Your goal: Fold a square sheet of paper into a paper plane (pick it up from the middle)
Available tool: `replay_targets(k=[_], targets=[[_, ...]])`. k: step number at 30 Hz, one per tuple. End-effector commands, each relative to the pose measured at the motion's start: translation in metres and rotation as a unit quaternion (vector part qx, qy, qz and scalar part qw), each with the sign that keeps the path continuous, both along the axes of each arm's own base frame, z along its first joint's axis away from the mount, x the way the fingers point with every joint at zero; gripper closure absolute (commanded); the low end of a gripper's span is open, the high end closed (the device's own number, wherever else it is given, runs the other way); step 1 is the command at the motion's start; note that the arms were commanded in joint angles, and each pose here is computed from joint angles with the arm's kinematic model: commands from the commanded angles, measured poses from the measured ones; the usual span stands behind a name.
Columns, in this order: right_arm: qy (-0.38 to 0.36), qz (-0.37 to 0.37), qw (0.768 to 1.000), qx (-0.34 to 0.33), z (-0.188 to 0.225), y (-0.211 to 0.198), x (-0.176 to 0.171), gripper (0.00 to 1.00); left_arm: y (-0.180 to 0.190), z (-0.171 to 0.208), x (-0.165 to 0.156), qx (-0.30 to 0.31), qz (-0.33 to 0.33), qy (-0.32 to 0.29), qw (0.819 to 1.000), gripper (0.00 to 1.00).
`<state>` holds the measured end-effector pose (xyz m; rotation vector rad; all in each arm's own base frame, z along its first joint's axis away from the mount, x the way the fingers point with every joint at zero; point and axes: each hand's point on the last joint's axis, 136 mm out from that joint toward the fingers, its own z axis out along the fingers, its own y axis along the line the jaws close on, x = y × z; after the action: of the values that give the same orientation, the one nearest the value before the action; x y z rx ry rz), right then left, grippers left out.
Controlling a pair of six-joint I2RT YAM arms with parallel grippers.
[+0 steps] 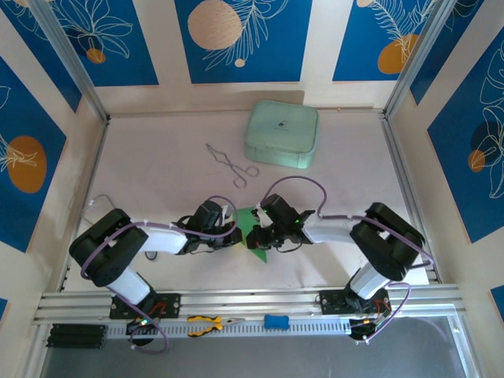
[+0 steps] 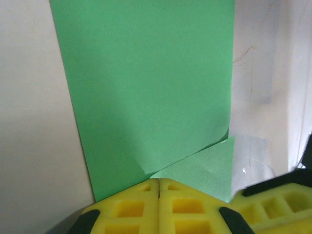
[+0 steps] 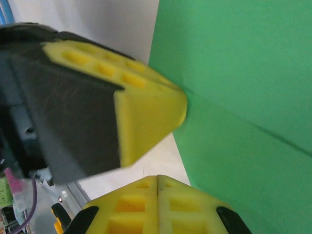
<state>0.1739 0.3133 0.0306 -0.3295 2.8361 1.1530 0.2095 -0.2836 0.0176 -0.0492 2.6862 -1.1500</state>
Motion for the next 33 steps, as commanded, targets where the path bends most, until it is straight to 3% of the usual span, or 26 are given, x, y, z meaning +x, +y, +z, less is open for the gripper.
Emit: replay_targets(k=[1, 17, 33], targets=[[0.025, 0.013, 0.999, -0.021, -0.02, -0.006, -0.009, 0.95, 0.018, -0.027, -0.007, 0.056, 0.01, 0.027, 0.998, 1.0], [0.042, -0.019, 0.998, -0.052, -0.029, -0.06, -0.046, 0.95, 0.022, -0.027, -0.006, 0.061, 0.012, 0.025, 0.998, 1.0], [0.012, 0.008, 1.0, 0.022, 0.021, -0.017, -0.023, 0.94, 0.022, -0.025, -0.005, 0.058, 0.011, 0.024, 0.998, 1.0]])
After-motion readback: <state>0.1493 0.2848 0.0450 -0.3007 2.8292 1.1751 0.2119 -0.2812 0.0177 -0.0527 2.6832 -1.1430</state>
